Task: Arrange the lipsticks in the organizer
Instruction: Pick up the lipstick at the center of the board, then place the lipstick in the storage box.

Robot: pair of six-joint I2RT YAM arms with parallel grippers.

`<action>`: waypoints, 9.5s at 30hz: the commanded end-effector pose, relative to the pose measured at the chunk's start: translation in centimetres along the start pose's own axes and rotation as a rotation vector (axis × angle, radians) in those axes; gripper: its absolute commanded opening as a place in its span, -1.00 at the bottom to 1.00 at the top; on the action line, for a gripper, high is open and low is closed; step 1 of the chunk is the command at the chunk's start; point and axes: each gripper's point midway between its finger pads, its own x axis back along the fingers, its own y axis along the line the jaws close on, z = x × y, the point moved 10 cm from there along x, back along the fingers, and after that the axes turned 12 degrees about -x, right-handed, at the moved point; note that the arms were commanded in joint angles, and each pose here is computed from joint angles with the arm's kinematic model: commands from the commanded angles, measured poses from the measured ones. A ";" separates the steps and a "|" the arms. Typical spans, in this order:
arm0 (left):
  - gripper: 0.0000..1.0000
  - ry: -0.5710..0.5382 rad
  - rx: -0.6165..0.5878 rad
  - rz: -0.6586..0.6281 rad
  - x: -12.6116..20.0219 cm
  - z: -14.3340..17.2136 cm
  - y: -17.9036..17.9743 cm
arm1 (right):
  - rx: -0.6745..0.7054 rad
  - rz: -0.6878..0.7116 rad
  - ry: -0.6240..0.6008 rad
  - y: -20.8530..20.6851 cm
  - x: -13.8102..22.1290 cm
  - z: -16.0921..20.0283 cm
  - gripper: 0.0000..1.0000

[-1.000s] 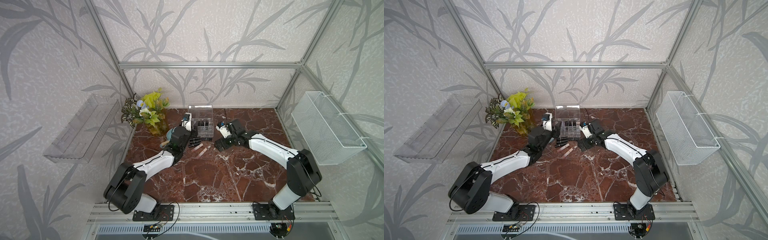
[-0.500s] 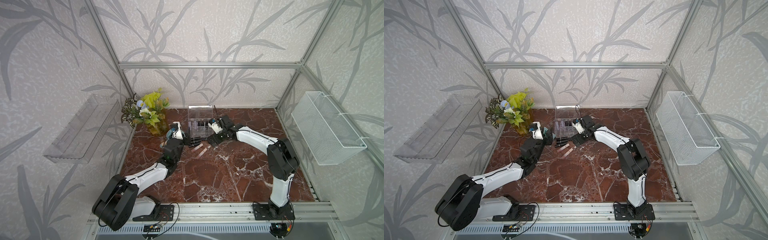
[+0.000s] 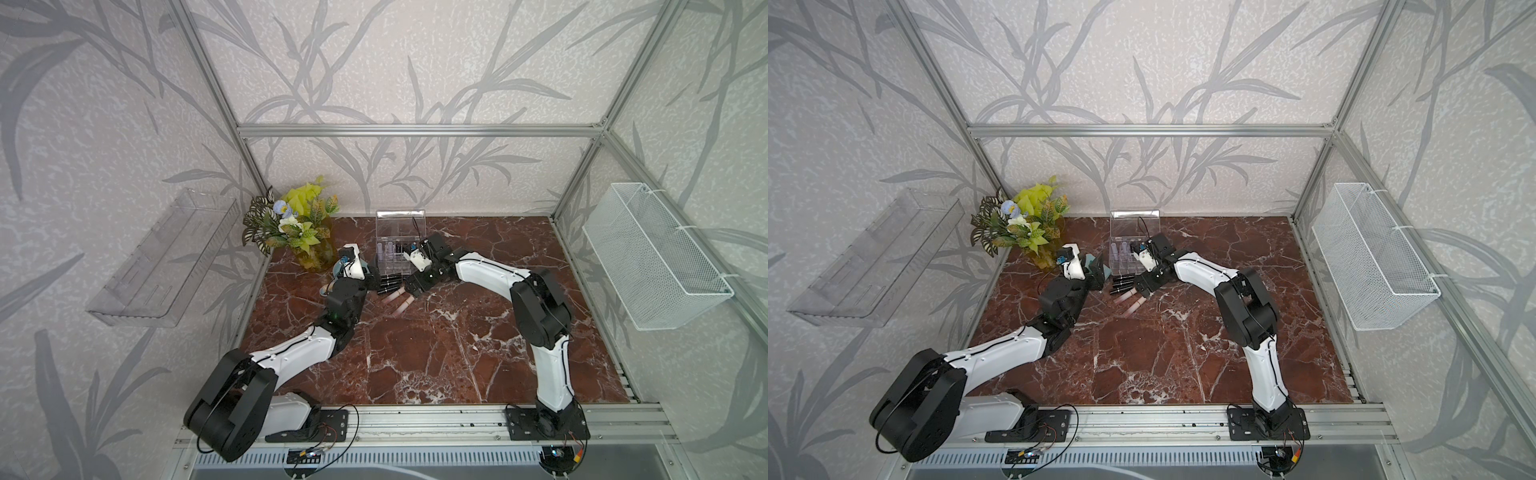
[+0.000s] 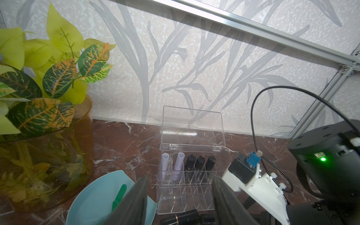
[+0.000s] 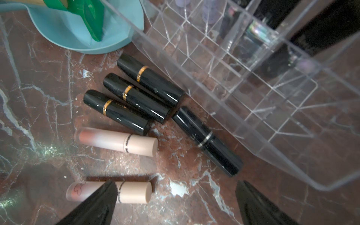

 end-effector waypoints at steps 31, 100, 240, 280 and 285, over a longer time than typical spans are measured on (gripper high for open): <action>0.08 -0.051 0.011 -0.018 0.8 -0.8 0.6 | 0.003 -0.023 0.046 -1.0 -2.4 -0.5 0.91; 0.05 -0.061 0.012 -0.016 1.1 -1.1 0.6 | -0.003 0.106 0.180 -1.1 -4.4 -0.5 -0.09; -0.90 0.170 -0.404 0.361 -17.8 1.2 -11.8 | -0.347 -0.442 -0.553 -3.6 20.0 7.2 0.65; -0.86 0.247 -0.445 0.296 -20.1 6.6 -12.1 | -0.348 -0.471 -0.526 -3.6 19.7 7.0 0.62; -0.86 0.245 -0.442 0.293 -19.4 6.4 -11.9 | -0.350 -0.476 -0.517 -3.6 19.5 7.0 0.61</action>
